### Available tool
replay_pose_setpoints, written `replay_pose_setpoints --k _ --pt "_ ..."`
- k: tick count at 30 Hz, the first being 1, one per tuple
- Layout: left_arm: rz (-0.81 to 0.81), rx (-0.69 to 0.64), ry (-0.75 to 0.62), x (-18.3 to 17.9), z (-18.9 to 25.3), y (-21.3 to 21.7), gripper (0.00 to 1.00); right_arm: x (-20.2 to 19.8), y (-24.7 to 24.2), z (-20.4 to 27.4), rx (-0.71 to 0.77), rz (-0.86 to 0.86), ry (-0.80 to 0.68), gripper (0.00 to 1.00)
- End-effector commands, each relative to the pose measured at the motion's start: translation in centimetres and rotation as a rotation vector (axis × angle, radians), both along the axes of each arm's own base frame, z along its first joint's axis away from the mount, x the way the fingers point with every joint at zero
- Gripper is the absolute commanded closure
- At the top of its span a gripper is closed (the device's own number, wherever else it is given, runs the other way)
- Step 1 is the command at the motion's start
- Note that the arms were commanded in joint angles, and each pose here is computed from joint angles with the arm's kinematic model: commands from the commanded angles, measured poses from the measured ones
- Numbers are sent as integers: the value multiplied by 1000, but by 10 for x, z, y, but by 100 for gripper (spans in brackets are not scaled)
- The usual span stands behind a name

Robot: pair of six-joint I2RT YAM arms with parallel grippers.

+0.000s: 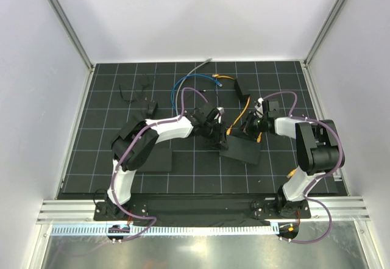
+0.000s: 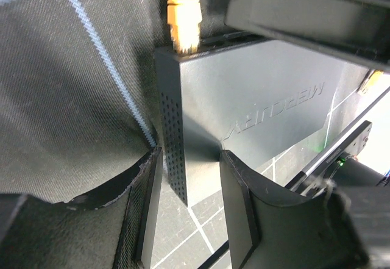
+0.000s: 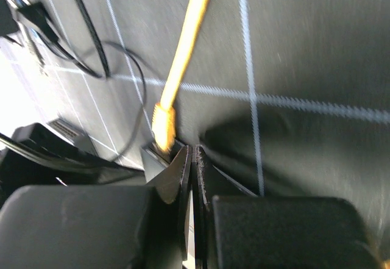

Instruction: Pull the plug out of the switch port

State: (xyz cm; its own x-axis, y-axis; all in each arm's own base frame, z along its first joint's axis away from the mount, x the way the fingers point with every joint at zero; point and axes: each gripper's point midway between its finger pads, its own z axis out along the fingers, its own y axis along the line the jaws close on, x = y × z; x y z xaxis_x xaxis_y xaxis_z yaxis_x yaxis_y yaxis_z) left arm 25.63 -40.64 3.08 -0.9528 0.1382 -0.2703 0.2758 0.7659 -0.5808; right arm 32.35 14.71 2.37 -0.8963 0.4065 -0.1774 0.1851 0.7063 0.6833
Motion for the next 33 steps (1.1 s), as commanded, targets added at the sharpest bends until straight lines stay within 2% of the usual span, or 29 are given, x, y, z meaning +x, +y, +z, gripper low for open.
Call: replay_pose_setpoints --k 1,12,19,26,33 --pt "11 113 41 -10 -11 37 53 -13 -1 9 -10 37 -19 92" --pt "44 68 40 -1 11 54 51 -49 5 9 98 -54 32 92" --pt "23 23 52 -4 16 47 50 -32 6 18 95 -35 -37 89" --pt "-17 -48 81 -10 21 33 48 -12 17 21 171 -29 -56 77" --pt "-37 -77 123 -18 7 20 47 -7 24 15 220 7 -71 66"
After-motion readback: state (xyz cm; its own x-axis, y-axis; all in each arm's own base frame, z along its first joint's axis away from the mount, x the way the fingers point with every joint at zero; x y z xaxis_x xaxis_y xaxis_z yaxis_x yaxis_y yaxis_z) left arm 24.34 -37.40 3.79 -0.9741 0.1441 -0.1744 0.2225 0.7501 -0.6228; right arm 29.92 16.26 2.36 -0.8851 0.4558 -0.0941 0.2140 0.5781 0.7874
